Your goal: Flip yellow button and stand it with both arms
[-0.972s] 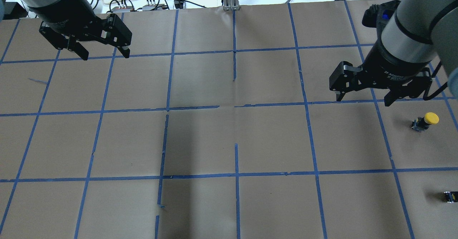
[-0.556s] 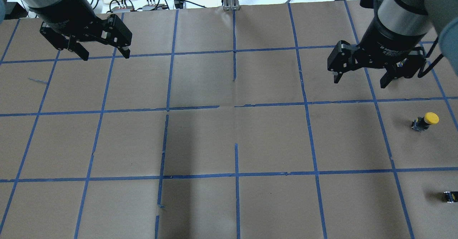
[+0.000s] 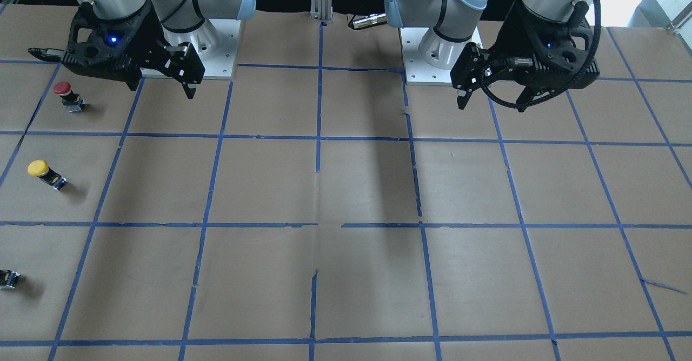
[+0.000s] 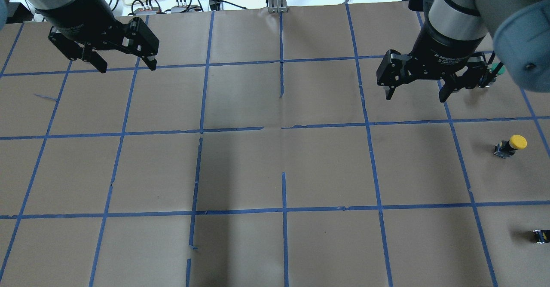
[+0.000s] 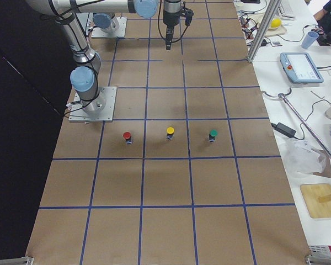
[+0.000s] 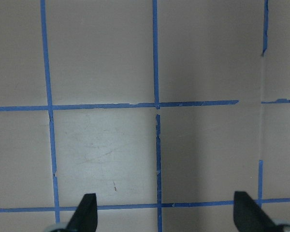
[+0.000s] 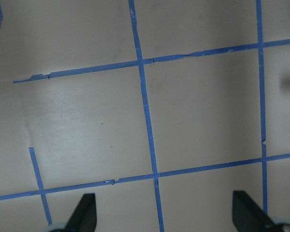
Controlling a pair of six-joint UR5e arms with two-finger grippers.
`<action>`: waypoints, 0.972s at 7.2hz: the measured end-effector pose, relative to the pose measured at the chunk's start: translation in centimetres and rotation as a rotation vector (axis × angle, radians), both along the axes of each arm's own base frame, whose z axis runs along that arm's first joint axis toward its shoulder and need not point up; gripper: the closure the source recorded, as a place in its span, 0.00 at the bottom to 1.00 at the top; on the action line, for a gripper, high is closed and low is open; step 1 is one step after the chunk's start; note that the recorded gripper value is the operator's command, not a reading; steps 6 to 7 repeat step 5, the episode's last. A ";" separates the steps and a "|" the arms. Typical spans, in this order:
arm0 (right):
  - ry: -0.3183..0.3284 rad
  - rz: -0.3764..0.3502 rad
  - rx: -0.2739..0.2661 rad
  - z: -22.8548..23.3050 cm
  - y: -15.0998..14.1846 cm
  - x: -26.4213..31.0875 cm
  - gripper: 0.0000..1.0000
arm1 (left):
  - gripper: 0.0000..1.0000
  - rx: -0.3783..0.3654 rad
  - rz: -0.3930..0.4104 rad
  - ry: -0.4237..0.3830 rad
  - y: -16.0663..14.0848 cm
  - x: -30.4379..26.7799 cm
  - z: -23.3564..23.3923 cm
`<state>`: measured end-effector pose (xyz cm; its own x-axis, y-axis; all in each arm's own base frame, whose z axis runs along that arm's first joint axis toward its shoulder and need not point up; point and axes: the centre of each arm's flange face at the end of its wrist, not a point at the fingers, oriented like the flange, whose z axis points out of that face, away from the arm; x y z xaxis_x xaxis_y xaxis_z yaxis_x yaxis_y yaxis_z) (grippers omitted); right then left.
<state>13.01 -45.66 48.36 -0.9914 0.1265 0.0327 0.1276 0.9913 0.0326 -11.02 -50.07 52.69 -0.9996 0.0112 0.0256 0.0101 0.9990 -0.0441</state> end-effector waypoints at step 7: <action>0.001 -0.006 -0.001 0.3 0.0 -0.9 0.00 | 0.00 0.001 0.000 0.000 -0.1 0.0 -0.1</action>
